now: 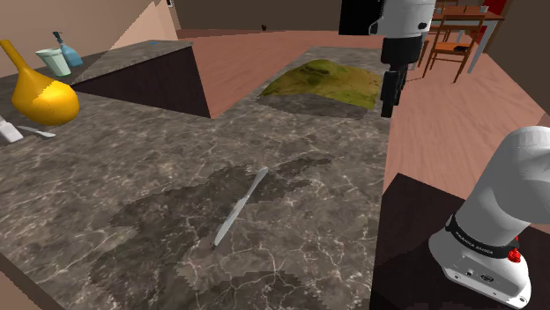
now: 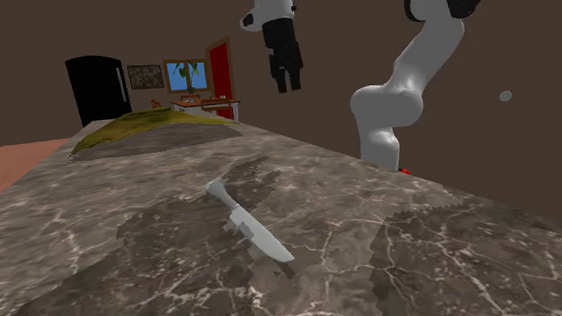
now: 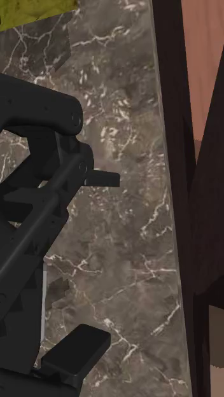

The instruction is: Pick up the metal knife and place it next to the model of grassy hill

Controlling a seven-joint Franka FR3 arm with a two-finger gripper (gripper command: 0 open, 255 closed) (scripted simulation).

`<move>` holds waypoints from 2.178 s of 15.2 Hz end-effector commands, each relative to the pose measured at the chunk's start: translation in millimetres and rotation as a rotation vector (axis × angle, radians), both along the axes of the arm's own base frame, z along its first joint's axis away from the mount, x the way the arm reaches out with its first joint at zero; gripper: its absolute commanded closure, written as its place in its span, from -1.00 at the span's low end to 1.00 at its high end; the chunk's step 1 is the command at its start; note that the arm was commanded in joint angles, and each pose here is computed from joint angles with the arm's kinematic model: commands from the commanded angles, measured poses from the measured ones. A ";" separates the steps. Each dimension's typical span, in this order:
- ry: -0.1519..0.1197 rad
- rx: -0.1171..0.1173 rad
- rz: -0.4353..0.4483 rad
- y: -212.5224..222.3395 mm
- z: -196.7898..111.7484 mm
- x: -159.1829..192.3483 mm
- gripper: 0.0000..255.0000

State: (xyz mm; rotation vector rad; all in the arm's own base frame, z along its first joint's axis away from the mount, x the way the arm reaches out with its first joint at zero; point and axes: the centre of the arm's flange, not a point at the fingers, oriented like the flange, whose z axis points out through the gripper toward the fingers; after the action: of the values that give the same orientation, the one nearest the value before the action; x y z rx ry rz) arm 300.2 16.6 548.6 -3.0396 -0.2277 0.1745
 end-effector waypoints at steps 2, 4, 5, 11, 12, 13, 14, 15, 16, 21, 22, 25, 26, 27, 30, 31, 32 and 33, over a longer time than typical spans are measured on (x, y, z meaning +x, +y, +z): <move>-0.005 -0.011 -0.042 13.6 0.0 -5.0 -1.00; -0.014 -0.034 -0.127 41.5 -0.5 -13.1 -1.00; -0.018 -0.046 -0.169 55.6 -1.0 -16.3 -1.00; -0.045 -0.114 -0.423 141.9 -7.8 -22.7 -1.00; -0.050 -0.126 -0.465 156.3 -9.5 -21.6 -1.00; -0.054 -0.137 -0.508 170.6 -11.4 -19.9 -1.00; -0.059 -0.148 -0.550 184.8 -13.4 -17.6 -1.00; -0.063 -0.160 -0.592 198.8 -15.6 -14.6 -1.00; -0.068 -0.171 -0.634 212.7 -17.9 -11.1 -1.00; -0.090 -0.228 -0.846 278.8 -31.4 15.3 -1.00; -0.095 -0.240 -0.888 291.1 -34.5 22.2 -1.00; -0.108 -0.274 -1.015 326.1 -44.3 46.2 -1.00; -0.113 -0.285 -1.057 337.0 -47.8 55.2 -1.00; -0.117 -0.297 -1.100 347.4 -51.4 64.6 -1.00; -0.131 -0.331 -1.227 375.9 -62.4 95.6 -1.00; -0.135 -0.342 -1.269 384.4 -66.2 106.7 -1.00; -0.140 -0.354 -1.311 392.4 -70.0 118.2 -1.00; -0.144 -0.365 -1.353 399.9 -73.9 130.0 -1.00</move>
State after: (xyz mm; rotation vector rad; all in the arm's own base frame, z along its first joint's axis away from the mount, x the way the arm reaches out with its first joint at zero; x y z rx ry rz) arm 417.8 406.3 483.6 -2.7868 1.8329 -0.0945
